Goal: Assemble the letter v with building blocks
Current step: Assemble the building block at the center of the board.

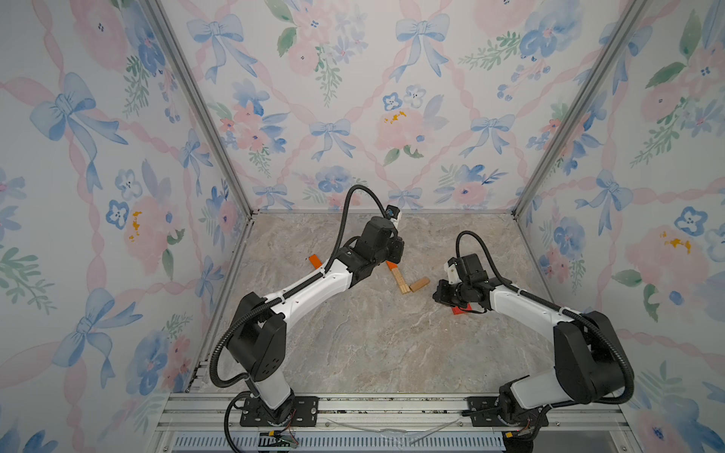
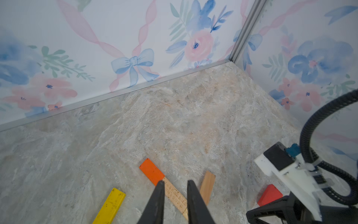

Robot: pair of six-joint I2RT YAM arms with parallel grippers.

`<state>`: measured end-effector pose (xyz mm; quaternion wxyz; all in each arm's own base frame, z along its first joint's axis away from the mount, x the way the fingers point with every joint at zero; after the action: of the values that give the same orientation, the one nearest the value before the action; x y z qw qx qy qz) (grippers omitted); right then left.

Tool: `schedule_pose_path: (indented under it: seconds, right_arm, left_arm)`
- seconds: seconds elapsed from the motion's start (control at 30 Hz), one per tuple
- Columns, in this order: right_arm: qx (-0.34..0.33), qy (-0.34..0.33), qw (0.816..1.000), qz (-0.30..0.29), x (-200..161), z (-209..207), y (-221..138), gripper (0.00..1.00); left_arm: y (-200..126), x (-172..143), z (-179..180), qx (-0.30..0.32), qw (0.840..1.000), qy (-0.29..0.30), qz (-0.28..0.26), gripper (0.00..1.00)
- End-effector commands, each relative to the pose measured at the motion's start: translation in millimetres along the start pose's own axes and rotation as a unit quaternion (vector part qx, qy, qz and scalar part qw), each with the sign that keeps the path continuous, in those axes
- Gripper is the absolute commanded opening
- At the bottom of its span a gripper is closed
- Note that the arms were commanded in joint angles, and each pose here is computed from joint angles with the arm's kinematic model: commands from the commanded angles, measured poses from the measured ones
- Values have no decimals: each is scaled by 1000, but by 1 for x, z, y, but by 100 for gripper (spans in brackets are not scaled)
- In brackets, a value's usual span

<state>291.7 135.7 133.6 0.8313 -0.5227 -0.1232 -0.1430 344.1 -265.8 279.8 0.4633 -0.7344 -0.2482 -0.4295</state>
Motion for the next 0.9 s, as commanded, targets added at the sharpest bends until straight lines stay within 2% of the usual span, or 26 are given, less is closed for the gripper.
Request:
schedule_pose_path:
  seconds: [0.0,0.17,0.4,0.87]
  right_arm:
    - [10,-22,1000,-9,17,14,4,0]
    - [-7,-28,1000,9,24,12,26,1]
    - [-23,-35,998,38,27,15,50,2]
    - [-38,-33,997,51,25,12,68,3]
  left_arm:
    - [-14,-14,28,28,997,-72,-2,23]
    - [-32,-48,53,38,991,-131,2,19]
    - [-36,-91,65,37,978,-202,19,18]
    - [-29,-97,65,36,978,-203,31,19]
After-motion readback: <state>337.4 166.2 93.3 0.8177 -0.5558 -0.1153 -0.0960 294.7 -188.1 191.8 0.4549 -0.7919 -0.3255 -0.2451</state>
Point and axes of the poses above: each gripper's point midway between its finger pads, its own y axis out along the fingers, its own z axis along the line the jaws close on, x = y × z, the point moved 8 cm from there along -y, back along the fingers, and after that the axes turned 4 degrees about -y, right-handed, at the moved point
